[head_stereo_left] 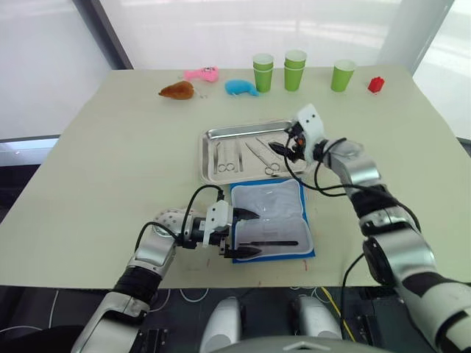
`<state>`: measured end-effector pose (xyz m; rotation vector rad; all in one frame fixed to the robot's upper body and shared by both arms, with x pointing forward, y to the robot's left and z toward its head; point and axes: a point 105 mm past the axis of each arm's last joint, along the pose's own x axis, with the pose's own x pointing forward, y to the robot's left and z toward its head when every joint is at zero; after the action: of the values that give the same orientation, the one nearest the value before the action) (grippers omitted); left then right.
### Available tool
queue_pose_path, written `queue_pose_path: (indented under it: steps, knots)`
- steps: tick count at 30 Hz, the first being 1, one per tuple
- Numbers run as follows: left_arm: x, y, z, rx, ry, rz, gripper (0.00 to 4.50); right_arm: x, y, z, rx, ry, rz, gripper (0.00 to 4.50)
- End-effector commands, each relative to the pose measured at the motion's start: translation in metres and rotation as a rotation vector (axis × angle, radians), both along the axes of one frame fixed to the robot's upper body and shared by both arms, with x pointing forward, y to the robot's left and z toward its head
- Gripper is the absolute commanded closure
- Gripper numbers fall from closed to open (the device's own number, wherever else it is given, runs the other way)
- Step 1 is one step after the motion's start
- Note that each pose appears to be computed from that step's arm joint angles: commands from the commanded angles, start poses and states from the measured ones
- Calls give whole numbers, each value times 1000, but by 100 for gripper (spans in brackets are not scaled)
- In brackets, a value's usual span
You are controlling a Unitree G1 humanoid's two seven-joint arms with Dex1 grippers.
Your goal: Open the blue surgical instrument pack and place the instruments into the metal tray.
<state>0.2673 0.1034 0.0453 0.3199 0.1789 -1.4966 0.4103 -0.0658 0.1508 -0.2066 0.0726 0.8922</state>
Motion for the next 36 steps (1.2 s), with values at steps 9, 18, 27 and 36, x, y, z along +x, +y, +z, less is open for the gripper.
queue_pose_path:
  steps: [9, 18, 27, 36]
  knots:
    - [-30, 16, -63, 163, 271, 12, 0, -95, -61, 26, 18, -20, 292, 4]
    - [-30, 17, -61, 167, 286, -26, 0, -153, -111, 45, -89, -55, 528, 4]
    - [-30, 21, -61, 178, 288, -35, 0, -178, -138, 79, -121, -25, 637, 4]
    - [-31, 18, -62, 163, 283, -40, 0, -171, -121, 61, -126, -34, 591, 4]
